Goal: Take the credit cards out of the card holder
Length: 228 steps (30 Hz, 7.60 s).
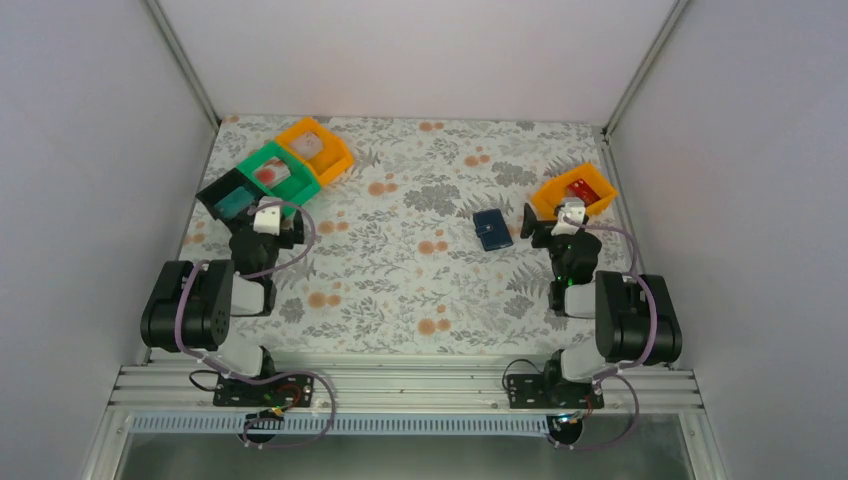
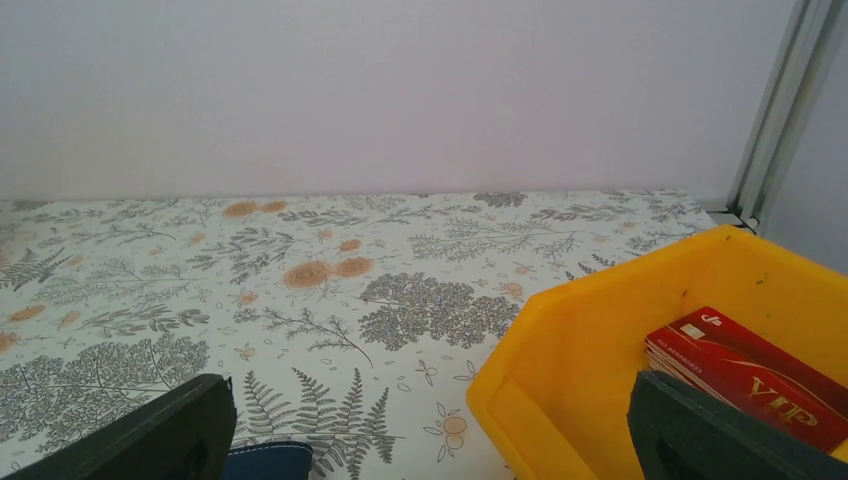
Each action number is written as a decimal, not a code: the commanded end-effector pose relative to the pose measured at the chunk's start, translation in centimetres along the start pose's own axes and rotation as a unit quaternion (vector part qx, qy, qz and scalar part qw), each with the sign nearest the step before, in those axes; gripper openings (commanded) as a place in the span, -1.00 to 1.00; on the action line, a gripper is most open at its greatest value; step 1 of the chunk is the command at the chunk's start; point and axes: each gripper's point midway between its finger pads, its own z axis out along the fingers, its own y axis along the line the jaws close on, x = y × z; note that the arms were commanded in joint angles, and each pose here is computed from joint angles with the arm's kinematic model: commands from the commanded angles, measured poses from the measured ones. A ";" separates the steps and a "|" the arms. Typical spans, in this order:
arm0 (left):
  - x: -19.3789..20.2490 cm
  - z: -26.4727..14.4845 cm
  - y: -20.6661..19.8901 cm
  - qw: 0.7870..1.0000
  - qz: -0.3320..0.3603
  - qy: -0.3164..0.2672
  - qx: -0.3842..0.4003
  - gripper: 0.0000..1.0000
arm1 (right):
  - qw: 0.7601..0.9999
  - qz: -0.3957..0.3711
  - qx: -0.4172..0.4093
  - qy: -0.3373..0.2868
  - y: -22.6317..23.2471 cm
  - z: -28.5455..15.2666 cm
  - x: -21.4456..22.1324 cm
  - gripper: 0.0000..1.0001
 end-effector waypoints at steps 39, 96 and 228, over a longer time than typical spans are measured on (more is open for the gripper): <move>-9.1 1.2 -6.5 0.917 0.082 0.176 0.349 1.00 | 0.841 0.020 0.000 0.541 7.6 -1.3 9.8 0.95; -19.2 -3.7 -18.9 0.790 -0.080 0.190 0.577 1.00 | 0.907 -0.063 -0.359 0.213 34.4 0.0 -7.4 0.24; -21.8 -16.5 -24.1 0.691 0.100 0.116 0.706 -0.18 | 0.714 -0.057 -0.683 0.144 34.0 -14.3 -15.9 -0.92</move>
